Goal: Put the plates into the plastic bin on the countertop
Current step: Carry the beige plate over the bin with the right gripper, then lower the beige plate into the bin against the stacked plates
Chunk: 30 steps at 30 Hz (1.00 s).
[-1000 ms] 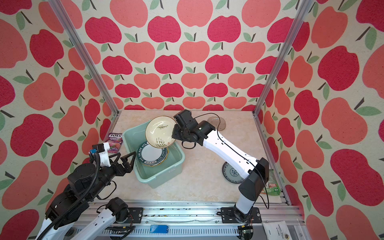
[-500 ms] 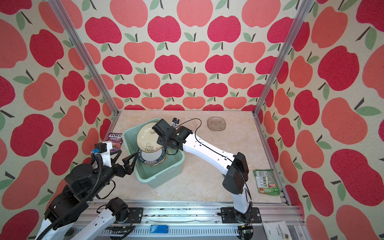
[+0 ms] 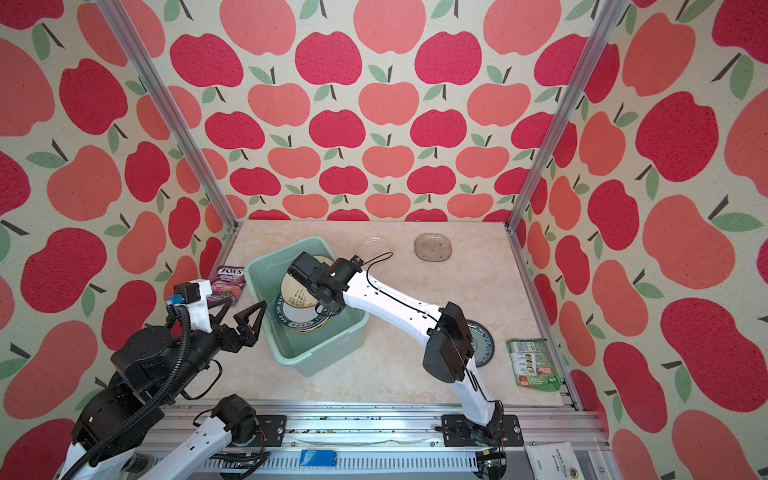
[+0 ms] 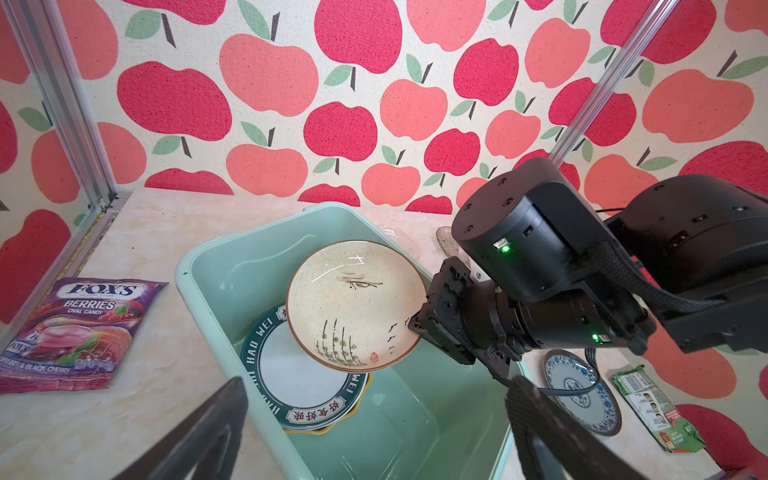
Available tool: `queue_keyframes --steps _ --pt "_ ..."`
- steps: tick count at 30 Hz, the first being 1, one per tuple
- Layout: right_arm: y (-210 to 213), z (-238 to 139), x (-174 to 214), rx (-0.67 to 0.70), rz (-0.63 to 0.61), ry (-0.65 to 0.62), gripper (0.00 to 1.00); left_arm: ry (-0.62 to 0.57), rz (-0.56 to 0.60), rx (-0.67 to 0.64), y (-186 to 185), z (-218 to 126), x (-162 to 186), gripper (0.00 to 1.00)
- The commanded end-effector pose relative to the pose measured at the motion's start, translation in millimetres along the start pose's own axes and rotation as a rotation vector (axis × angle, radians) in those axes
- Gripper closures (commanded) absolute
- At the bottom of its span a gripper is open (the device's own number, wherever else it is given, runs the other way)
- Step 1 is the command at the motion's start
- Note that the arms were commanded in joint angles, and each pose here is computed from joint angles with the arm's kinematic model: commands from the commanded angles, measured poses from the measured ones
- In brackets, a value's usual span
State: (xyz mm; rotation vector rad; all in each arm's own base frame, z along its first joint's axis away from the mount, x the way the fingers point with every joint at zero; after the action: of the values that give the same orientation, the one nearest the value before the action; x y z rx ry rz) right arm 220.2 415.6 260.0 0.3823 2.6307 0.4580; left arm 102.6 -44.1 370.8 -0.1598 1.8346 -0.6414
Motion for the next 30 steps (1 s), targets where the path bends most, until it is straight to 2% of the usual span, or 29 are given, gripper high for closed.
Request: queue_keyframes --steps 1,14,24,30 --pt "16.5 -13.6 -9.7 -0.054 0.119 -0.056 1.0 -0.01 -0.025 -0.024 2.7 -5.6 -2.3 0.01" --pt "28.5 29.5 10.9 0.021 0.124 -0.015 1.0 0.043 -0.125 -0.113 11.7 -6.9 4.6 0.01" --pt "32.7 50.6 20.7 0.041 0.139 0.017 1.0 0.041 -0.101 -0.12 14.2 -5.6 7.5 0.01" --pt "37.2 43.8 23.1 0.026 0.162 0.005 1.0 0.046 -0.091 -0.122 16.1 -5.2 10.7 0.01"
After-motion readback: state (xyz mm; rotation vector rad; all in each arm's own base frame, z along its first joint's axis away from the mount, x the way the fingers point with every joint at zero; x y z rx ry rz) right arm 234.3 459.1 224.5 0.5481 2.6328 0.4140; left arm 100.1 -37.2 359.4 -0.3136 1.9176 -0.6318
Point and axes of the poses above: each gripper's point midway between its finger pads, its own z axis out along the fingers, its own y axis along the line the jaws close on, x = y × z, the point moved 8 cm from there along -z, back along the fingers, and after that the axes turned 15 degrees about -z, right-handed, at the moved point
